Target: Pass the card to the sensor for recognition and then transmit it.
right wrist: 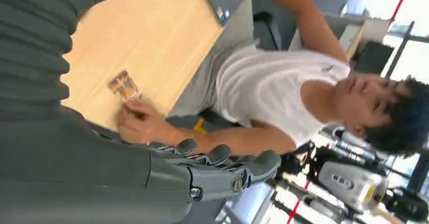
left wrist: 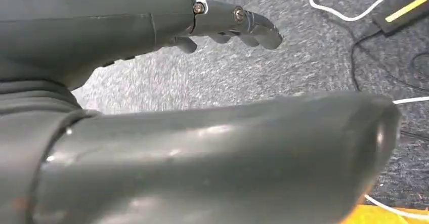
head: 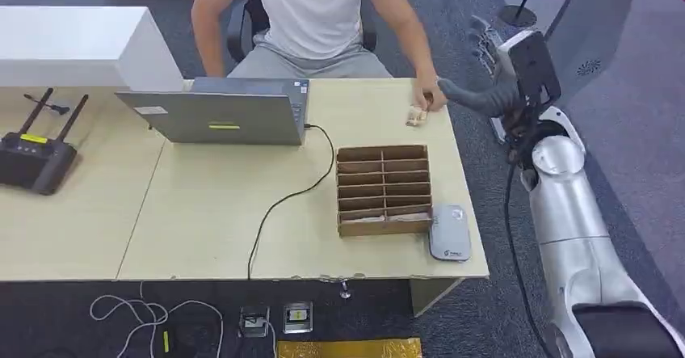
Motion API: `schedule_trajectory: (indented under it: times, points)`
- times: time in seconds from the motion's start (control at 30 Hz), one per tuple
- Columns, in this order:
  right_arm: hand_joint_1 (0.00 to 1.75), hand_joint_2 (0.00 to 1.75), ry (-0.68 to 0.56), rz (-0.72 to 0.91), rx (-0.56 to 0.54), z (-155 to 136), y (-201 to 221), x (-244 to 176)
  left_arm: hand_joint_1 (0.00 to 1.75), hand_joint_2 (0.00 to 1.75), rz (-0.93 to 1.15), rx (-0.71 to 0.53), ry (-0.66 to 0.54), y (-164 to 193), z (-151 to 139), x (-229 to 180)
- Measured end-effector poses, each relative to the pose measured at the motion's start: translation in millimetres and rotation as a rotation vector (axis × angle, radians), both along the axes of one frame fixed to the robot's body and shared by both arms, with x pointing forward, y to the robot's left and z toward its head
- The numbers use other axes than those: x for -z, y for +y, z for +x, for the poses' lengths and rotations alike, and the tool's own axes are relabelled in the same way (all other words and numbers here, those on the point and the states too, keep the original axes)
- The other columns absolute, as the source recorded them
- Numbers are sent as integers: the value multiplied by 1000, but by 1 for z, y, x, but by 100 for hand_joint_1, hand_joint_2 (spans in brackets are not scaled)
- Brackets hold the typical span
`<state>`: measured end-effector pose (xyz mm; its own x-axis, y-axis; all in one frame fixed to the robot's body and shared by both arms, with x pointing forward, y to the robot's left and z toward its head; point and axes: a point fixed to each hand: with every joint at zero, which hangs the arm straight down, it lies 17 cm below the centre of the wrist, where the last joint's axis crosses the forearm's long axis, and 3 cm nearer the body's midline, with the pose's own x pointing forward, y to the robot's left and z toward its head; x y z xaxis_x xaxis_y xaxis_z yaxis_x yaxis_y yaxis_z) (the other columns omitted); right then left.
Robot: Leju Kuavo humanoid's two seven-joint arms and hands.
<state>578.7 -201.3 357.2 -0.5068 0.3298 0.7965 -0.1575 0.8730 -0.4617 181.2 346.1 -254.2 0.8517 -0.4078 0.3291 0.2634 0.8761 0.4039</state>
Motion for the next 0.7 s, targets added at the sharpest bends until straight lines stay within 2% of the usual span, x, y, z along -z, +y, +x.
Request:
schedule_trajectory:
  times: [0.13,0.53,0.7]
  points:
    - [0,175,8,-17,-47,-31,6,22,0,0,0,-30,0,3,-2,0]
    - [0,175,18,-106,-144,-80,19,54,0,0,-8,-64,-3,4,-2,0]
    - [0,175,62,-143,-171,-102,25,68,0,0,-11,-73,-3,5,-3,0]
